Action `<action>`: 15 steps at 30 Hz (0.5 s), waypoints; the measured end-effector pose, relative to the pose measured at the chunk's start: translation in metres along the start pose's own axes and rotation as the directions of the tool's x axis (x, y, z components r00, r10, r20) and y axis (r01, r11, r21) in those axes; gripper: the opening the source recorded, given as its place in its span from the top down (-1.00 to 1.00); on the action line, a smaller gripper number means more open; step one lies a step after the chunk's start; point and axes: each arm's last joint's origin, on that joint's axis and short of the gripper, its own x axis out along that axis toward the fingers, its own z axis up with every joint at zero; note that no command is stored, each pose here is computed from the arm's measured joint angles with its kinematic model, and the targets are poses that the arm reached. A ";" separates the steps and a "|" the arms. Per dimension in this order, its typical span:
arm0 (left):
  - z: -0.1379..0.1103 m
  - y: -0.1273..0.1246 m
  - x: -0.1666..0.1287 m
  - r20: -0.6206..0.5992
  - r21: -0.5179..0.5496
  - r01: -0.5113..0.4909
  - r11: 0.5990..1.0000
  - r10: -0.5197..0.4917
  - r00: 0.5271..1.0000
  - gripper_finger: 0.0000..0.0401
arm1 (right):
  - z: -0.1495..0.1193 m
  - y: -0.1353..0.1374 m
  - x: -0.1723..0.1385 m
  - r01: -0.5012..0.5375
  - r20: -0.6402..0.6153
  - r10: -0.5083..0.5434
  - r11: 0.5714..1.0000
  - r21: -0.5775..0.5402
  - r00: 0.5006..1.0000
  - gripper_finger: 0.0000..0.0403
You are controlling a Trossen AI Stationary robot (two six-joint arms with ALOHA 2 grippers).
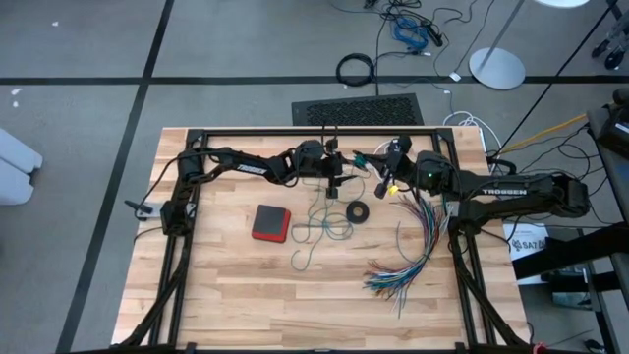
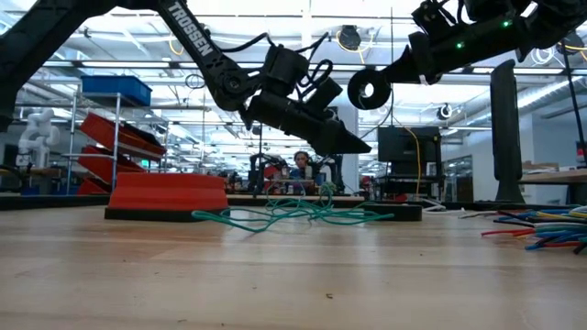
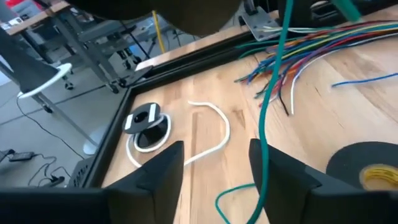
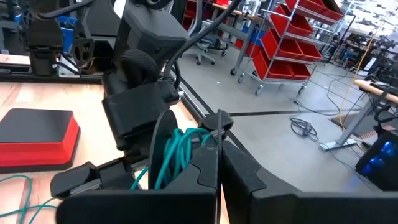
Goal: Coiling cords
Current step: Coil the green wire cable on the spool
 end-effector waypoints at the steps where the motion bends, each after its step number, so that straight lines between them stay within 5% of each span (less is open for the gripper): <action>1: 0.000 0.000 0.000 -0.005 0.000 -0.008 1.000 0.008 1.000 0.10 | 0.000 0.000 0.000 0.000 0.000 0.000 1.000 0.000 1.000 1.00; 15: -0.014 0.016 -0.005 -0.071 -0.024 -0.041 0.999 0.040 0.997 0.50 | 0.000 0.000 0.000 -0.001 -0.002 0.001 1.000 0.001 1.000 1.00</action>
